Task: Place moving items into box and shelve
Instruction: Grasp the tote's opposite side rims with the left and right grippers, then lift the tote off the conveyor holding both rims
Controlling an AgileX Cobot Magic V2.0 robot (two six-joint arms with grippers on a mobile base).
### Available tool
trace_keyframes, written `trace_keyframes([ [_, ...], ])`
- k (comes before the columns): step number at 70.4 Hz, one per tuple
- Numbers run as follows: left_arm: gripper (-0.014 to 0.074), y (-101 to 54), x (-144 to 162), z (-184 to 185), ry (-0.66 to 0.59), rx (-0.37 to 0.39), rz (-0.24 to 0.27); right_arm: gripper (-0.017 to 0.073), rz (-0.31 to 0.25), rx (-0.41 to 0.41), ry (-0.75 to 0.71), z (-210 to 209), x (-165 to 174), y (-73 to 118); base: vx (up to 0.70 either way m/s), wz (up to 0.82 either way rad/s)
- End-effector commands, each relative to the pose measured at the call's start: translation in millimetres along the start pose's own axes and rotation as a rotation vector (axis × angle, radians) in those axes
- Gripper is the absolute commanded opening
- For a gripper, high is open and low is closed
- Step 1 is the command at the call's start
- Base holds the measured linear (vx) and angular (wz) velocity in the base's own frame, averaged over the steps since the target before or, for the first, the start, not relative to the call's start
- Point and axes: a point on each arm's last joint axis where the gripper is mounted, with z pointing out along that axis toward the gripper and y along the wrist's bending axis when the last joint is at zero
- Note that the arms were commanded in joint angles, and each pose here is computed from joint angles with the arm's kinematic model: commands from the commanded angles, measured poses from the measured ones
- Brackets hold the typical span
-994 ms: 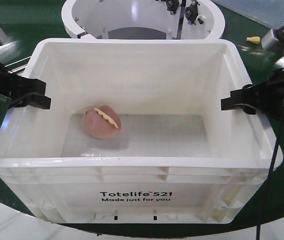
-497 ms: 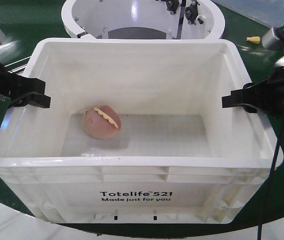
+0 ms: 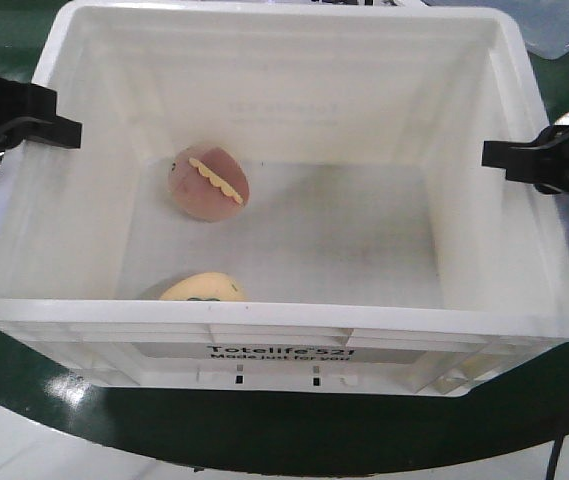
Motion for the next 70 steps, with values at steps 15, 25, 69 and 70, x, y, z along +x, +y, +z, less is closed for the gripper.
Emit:
trace_keyframes([
  [15, -0.0006, -26.9, -10.0, -41.9, -0.200, 0.124, -0.002, -0.0004, 0.005, -0.020, -0.279, -41.8, -24.9, 15.6, 0.00, 0.00],
  [25, -0.0006, -30.6, -6.3, -49.8, -0.205, 0.140, 0.002, -0.0004, -0.017, -0.014, -0.326, -55.0, -24.9, 19.2, 0.00, 0.00],
  [69, -0.0006, -39.1, -2.7, -69.5, -0.283, 0.182, 0.000, -0.0004, -0.065, 0.006, -0.348, -67.4, -22.2, 21.9, 0.00, 0.00],
  [70, -0.0006, -39.1, -2.7, -69.5, -0.283, 0.182, 0.000, -0.0004, -0.065, 0.006, -0.348, -67.4, -22.2, 21.9, 0.00, 0.00],
])
